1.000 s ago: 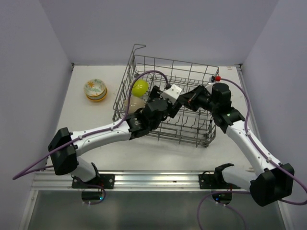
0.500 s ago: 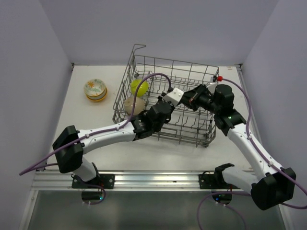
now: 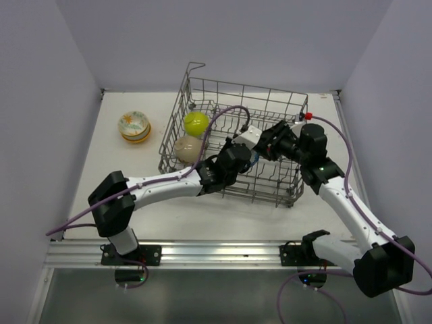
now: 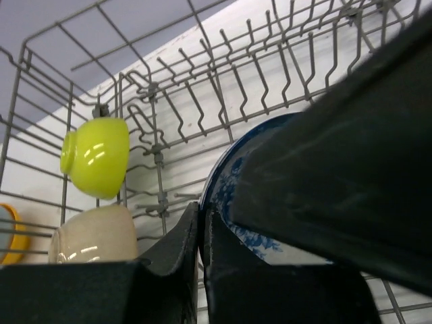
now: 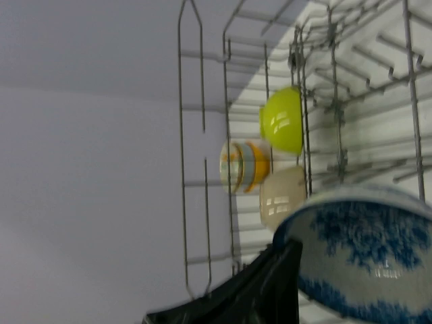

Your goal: Unload the bowls from the dish rack

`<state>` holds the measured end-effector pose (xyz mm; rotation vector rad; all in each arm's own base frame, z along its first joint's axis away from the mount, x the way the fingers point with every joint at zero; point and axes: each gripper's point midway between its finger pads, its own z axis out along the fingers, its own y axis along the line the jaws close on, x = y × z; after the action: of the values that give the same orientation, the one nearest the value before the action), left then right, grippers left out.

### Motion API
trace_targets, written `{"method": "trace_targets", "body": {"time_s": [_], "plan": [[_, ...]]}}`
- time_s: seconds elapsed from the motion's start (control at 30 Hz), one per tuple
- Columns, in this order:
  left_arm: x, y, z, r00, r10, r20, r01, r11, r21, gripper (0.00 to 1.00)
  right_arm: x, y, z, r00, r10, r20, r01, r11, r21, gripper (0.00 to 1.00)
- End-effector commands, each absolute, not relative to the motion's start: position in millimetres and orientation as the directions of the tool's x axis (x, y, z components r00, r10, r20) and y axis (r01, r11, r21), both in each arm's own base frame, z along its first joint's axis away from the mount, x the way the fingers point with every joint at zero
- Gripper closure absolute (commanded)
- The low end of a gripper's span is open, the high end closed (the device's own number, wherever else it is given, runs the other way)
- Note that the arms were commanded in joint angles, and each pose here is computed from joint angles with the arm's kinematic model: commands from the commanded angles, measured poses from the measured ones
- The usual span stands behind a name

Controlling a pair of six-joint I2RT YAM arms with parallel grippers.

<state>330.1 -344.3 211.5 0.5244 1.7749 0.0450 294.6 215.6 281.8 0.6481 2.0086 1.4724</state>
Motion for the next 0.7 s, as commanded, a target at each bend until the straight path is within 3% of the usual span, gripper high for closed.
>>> {"method": "trace_targets", "body": {"time_s": [0.0, 0.17, 0.4, 0.67], "plan": [[348, -330, 235, -0.171, 0.284, -0.943, 0.194, 0.949, 0.250, 1.00, 290, 216, 277, -0.732, 0.660, -0.167, 0.045, 0.292, 0.955, 0.56], [371, -311, 223, -0.253, 0.179, -0.951, 0.211, 0.969, 0.126, 1.00, 288, 212, 256, -0.729, 0.668, -0.150, 0.089, 0.310, 0.947, 0.46], [382, -287, 214, -0.341, 0.121, -0.932, 0.234, 0.971, 0.041, 1.00, 283, 187, 260, -0.661, 0.718, -0.219, 0.077, 0.354, 0.932, 0.42], [401, -266, 296, -0.356, -0.099, -0.929, 0.269, 0.942, -0.203, 1.00, 268, 154, 271, -0.551, 0.732, -0.400, 0.014, 0.488, 0.873, 0.32]]}}
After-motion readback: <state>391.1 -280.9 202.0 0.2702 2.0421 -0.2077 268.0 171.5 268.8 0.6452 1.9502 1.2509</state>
